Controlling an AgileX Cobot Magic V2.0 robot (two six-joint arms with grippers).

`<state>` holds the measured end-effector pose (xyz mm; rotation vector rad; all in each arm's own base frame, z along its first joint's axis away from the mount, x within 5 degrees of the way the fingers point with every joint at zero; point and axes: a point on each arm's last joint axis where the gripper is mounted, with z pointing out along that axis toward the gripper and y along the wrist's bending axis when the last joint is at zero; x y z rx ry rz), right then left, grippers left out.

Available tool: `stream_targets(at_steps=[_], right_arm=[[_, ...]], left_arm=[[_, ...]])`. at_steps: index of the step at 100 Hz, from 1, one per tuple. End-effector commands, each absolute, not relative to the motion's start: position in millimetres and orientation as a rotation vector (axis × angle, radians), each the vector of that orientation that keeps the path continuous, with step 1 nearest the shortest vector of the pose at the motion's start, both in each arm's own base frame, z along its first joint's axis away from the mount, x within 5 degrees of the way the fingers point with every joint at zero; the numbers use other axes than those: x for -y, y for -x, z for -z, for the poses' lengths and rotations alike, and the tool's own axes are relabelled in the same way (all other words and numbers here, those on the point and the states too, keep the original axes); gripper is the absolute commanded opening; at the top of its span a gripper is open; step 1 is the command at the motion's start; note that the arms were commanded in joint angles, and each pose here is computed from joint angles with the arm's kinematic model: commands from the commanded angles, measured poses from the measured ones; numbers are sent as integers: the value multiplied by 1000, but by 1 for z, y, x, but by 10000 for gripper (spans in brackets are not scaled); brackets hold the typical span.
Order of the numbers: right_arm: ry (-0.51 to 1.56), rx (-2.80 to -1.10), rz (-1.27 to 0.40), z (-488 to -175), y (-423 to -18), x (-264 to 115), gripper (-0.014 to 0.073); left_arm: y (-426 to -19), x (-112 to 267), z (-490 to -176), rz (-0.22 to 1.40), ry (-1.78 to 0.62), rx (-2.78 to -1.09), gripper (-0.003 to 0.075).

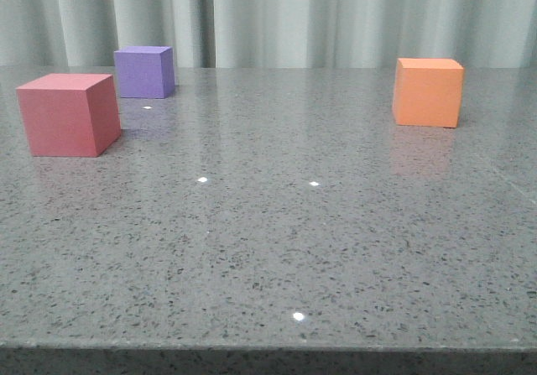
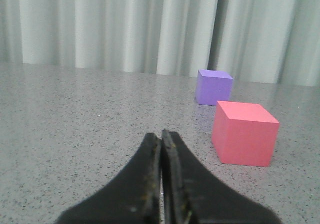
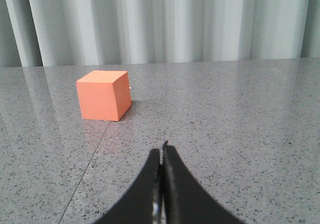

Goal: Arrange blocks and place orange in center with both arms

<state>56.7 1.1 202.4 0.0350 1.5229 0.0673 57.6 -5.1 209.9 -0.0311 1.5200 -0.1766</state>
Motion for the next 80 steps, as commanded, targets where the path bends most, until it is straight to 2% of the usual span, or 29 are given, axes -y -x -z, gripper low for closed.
stream_targets(at_steps=[1, 24, 41, 64, 80], right_arm=[[-26, -1384, -53, -219, -53, -1, -69], [-26, -1332, -53, -224, -52, -1, -69], [-25, -1303, -54, -243, -48, -1, -69], [-24, -1408, -55, -304, -47, -1, -69], [-24, -1613, -54, -346, -62, -1, -69]], left_arm=[[-59, 6, -202, 192, 19, -1490, -20], [-59, 6, -202, 192, 19, -1490, -20], [-59, 6, -202, 192, 19, -1490, -20], [-59, 6, -202, 192, 19, -1490, -20], [-59, 6, -202, 192, 19, -1490, -20]])
